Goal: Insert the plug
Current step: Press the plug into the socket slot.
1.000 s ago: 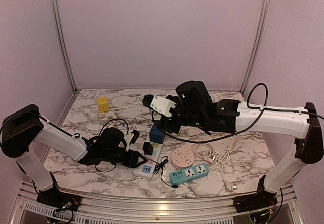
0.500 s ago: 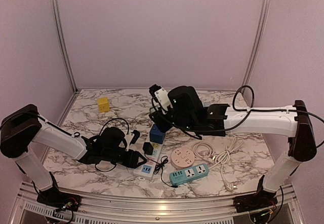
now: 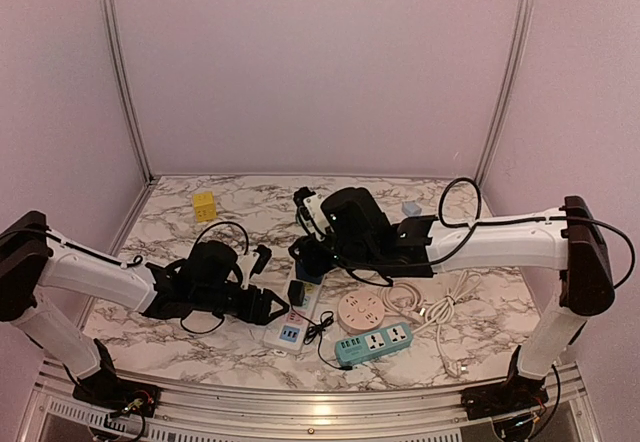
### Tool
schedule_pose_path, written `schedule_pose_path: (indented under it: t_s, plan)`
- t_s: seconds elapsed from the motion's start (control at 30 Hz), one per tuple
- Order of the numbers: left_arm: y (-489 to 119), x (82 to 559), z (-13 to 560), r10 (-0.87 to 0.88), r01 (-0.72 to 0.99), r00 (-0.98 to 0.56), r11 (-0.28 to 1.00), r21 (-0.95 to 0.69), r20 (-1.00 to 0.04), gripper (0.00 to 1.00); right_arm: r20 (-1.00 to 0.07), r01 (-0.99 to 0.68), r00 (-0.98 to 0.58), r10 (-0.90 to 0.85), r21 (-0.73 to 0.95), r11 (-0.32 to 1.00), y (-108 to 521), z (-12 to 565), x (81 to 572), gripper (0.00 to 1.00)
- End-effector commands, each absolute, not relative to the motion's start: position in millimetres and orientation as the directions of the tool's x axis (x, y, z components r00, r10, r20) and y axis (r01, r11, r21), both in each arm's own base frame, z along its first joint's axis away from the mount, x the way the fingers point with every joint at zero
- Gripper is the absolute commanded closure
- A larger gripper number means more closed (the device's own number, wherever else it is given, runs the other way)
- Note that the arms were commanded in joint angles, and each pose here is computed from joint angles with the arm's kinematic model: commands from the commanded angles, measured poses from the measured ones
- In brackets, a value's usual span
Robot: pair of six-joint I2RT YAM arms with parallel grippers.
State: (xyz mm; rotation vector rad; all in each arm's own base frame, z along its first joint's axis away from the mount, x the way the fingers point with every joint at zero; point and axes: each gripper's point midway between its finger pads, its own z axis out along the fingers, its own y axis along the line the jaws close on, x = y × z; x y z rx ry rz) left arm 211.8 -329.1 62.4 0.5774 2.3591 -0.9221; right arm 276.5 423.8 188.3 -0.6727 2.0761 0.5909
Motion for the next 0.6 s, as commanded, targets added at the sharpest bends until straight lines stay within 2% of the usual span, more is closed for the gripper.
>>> schedule_pose_path:
  t_s: [0.0,0.57]
  plan:
    - [-331,213,89,0.181,0.582,-0.737,0.660,-0.475,-0.651,0.35,-0.829,-0.655,-0.513,-0.222,0.211,0.726,428,191,269,0.58]
    - [-327,230,110,0.153,0.577,-0.716,0.680,-0.453,-0.682,0.32,-0.782,-0.639,-0.574,-0.243,0.243,0.729,415,159,249,0.60]
